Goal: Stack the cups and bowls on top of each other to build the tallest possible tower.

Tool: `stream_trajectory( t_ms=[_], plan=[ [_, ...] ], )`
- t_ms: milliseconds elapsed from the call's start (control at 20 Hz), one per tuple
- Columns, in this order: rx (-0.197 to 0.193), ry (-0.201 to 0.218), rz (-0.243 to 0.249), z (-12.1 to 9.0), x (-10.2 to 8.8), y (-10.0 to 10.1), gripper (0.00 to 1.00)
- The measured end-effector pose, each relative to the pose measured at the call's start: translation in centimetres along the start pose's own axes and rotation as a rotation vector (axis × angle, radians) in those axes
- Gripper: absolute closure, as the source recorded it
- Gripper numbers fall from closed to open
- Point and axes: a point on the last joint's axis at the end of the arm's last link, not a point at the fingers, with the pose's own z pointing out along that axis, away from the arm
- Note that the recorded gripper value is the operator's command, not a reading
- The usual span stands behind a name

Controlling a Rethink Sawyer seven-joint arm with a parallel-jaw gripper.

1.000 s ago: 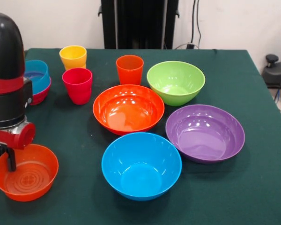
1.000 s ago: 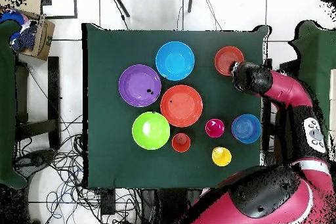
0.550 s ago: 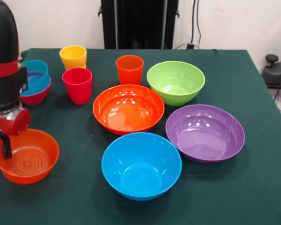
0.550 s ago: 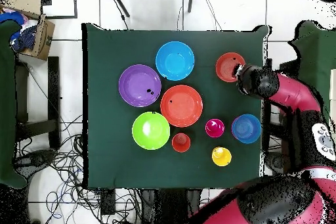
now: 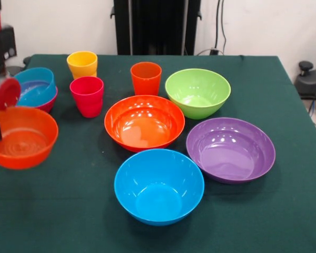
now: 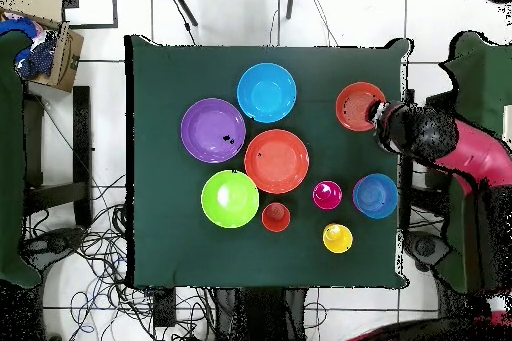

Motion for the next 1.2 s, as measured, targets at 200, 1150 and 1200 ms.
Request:
stream_trajectory(
  t_ms=[200,1150,1200],
  plan=[
    [-0.014,0.011,0.013,-2.3,-0.5,-0.1,1.00],
    [-0.030,0.028,-0.051,-11.9,1.4,3.0,1.00],
    [-0.030,0.031,-0.056,-12.2,1.7,3.2,1.00]
  ],
)
